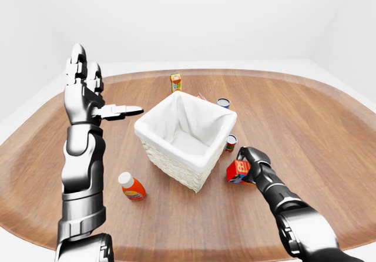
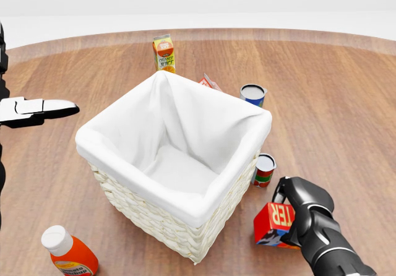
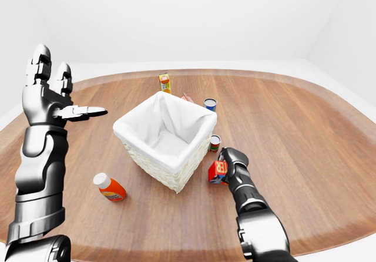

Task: Pick up the butter and put it in the basket.

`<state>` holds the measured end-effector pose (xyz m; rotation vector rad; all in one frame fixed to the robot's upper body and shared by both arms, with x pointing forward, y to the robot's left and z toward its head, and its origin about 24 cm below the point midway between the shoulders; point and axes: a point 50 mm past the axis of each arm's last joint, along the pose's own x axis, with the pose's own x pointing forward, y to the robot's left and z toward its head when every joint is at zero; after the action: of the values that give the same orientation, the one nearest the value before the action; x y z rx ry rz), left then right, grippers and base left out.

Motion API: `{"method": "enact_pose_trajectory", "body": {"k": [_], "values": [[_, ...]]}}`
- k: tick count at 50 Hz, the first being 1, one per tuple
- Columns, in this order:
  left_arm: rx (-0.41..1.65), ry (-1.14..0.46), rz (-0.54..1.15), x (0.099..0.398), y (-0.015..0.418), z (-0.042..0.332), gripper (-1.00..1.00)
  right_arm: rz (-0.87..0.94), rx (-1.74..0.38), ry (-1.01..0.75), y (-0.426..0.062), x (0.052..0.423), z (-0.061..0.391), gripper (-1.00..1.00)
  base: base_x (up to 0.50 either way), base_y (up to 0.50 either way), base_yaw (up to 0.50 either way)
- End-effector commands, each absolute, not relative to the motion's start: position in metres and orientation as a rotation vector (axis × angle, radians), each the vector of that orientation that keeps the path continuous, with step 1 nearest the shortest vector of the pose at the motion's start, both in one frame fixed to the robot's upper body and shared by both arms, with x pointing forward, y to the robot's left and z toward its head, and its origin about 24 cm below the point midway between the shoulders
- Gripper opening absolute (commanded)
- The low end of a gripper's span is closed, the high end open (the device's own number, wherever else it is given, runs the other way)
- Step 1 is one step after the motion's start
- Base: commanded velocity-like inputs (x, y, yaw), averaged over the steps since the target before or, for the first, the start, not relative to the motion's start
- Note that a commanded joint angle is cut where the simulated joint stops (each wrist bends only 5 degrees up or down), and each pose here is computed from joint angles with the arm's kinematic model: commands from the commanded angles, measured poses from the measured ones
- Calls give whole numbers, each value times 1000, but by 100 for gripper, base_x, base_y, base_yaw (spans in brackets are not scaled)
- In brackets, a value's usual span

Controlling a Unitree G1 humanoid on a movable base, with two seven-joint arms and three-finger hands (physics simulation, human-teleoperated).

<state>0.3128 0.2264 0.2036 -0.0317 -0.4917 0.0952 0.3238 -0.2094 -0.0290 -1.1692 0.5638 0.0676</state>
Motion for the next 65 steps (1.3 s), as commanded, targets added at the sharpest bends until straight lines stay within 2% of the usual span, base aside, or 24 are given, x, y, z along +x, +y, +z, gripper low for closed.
{"method": "enact_pose_trajectory", "body": {"k": [1,19,46,65], "values": [[-36,-521,101,306,228,208,100,-11,-1147,480,-220,340,-3,-100,0,0,0],[-43,-546,103,303,230,213,100,-58,-1145,355,-232,362,47,-100,0,0,0],[-55,-555,119,301,235,216,100,-84,-1164,229,-244,374,102,-100,0,0,0],[-65,-561,127,298,238,215,100,-92,-1088,8,-223,382,161,-100,0,0,0]]}}
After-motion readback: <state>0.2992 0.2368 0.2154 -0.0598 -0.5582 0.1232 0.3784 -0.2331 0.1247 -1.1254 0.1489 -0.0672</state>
